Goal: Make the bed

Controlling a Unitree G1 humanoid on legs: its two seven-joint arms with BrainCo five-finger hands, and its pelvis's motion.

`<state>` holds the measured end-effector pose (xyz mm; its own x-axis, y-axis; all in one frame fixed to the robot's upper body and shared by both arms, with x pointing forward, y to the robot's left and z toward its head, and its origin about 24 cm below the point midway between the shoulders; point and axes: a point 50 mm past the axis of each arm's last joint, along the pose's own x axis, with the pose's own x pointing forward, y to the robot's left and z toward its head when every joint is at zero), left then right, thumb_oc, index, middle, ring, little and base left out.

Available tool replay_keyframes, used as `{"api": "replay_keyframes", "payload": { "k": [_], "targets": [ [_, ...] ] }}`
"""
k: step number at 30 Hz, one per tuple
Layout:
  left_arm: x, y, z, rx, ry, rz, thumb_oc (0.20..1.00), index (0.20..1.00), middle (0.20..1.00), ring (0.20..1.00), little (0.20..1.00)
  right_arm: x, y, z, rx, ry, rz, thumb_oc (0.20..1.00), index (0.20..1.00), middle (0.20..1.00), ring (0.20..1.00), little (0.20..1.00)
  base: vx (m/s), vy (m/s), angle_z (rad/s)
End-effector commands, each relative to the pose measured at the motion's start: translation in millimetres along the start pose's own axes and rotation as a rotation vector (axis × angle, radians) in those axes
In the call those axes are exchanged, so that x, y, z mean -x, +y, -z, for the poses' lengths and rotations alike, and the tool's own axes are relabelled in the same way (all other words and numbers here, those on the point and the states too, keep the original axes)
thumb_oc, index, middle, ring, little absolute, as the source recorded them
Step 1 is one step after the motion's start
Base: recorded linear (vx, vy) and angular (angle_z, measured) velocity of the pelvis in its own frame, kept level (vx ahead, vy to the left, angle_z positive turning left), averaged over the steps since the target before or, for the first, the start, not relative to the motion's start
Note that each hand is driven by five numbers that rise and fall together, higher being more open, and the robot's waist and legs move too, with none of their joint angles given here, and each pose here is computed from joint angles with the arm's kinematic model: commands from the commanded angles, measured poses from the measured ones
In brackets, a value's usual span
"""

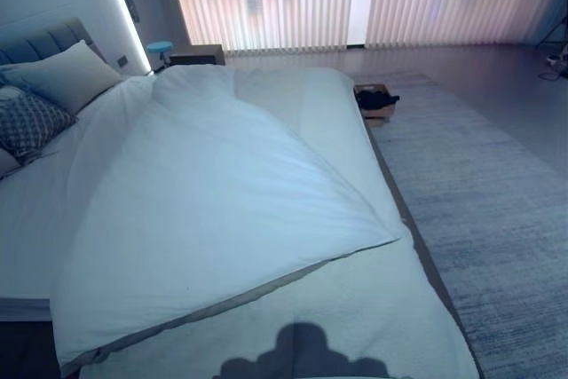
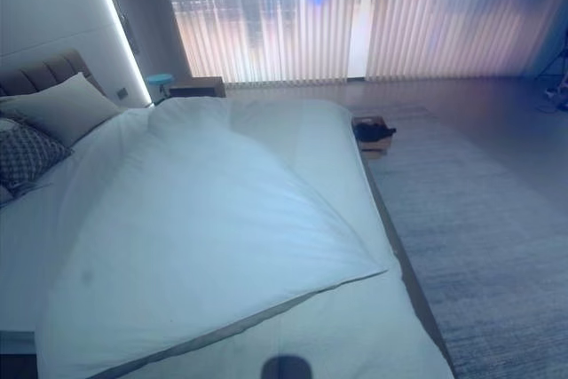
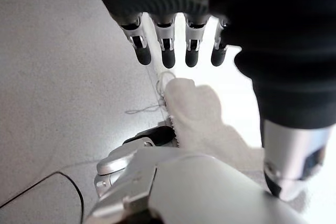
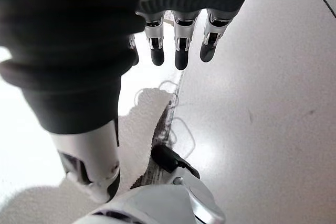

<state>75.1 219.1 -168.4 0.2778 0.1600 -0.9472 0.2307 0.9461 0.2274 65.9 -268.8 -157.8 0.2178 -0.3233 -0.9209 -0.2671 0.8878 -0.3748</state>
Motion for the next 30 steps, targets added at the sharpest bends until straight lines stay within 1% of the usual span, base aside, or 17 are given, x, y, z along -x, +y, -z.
{"api": "replay_keyframes", "payload": {
  "k": [1, 7, 10, 14, 17, 21, 24, 27, 28, 29, 30],
  "targets": [
    [-1.3, 8.4, -10.5, -0.001, -0.025, -0.015, 1.0, 1.0, 1.0, 1.0, 1.0, -1.1, -1.4, -16.2, -0.031, -0.036, 0.009, 1.0, 1.0, 1.0, 1.0, 1.0, 0.03, 0.023, -0.01],
    [-0.7, 8.4, -1.3, 0.011, 0.009, -0.023, 1.0, 1.0, 1.0, 1.0, 1.0, -0.8, 3.8, -12.8, -0.051, -0.023, -0.004, 1.0, 1.0, 1.0, 1.0, 1.0, 0.02, 0.013, -0.01],
    [-0.4, 8.9, 1.5, 0.034, 0.017, -0.029, 1.0, 1.0, 1.0, 1.0, 1.0, -0.8, 4.4, -13.9, -0.096, -0.026, -0.004, 1.0, 1.0, 1.0, 1.0, 1.0, 0.0, 0.0, 0.0],
    [-0.3, 10.8, 3.0, 0.064, 0.023, -0.042, 1.0, 1.0, 1.0, 1.0, 1.0, -1.0, 2.6, -18.4, -0.193, -0.036, 0.005, 1.0, 1.0, 1.0, 1.0, 1.0, 0.0, 0.0, 0.0],
    [-0.4, 12.2, 1.8, 0.102, 0.016, -0.052, 1.0, 1.0, 1.0, 1.0, 1.0, -0.9, 0.1, -28.2, -0.296, -0.069, 0.009, 1.0, 1.0, 1.0, 1.0, 1.0, 0.01, 0.005, -0.04],
    [-0.6, 14.9, -2.0, 0.125, 0.003, -0.064, 1.0, 1.0, 1.0, 1.0, 1.0, -0.2, -1.9, -43.1, -0.378, -0.123, 0.008, 1.0, 1.0, 1.0, 1.0, 1.0, 0.0, 0.005, -0.04],
    [-1.3, 18.4, -14.0, 0.14, -0.038, -0.077, 1.0, 1.0, 1.0, 1.0, 1.0, 2.1, -7.0, -65.1, -0.474, -0.2, 0.007, 1.0, 1.0, 1.0, 1.0, 1.0, -0.05, 0.004, 0.0],
    [-1.7, 23.0, -31.8, 0.155, -0.096, -0.092, 1.0, 1.0, 1.0, 1.0, 1.0, 9.6, -16.2, -103.4, -0.635, -0.338, -0.008, 1.0, 1.0, 1.0, 1.0, 1.0, -0.09, 0.0, 0.0],
    [-1.7, 23.0, -31.9, 0.155, -0.096, -0.093, 1.0, 1.0, 1.0, 1.0, 1.0, 9.7, -16.2, -103.5, -0.636, -0.338, -0.008, 1.0, 1.0, 1.0, 1.0, 1.0, -0.17, 0.001, 0.03],
    [-1.4, 23.9, -50.6, 0.177, -0.155, -0.101, 1.0, 1.0, 1.0, 1.0, 1.0, 24.7, -27.9, -149.3, -0.815, -0.504, -0.045, 1.0, 1.0, 1.0, 1.0, 1.0, -0.12, 0.003, 0.02],
    [-1.4, 23.9, -50.7, 0.177, -0.155, -0.101, 1.0, 1.0, 1.0, 1.0, 1.0, 24.7, -28.0, -149.4, -0.815, -0.504, -0.045, 1.0, 1.0, 1.0, 1.0, 1.0, -0.13, 0.007, 0.03]
  ]
}}
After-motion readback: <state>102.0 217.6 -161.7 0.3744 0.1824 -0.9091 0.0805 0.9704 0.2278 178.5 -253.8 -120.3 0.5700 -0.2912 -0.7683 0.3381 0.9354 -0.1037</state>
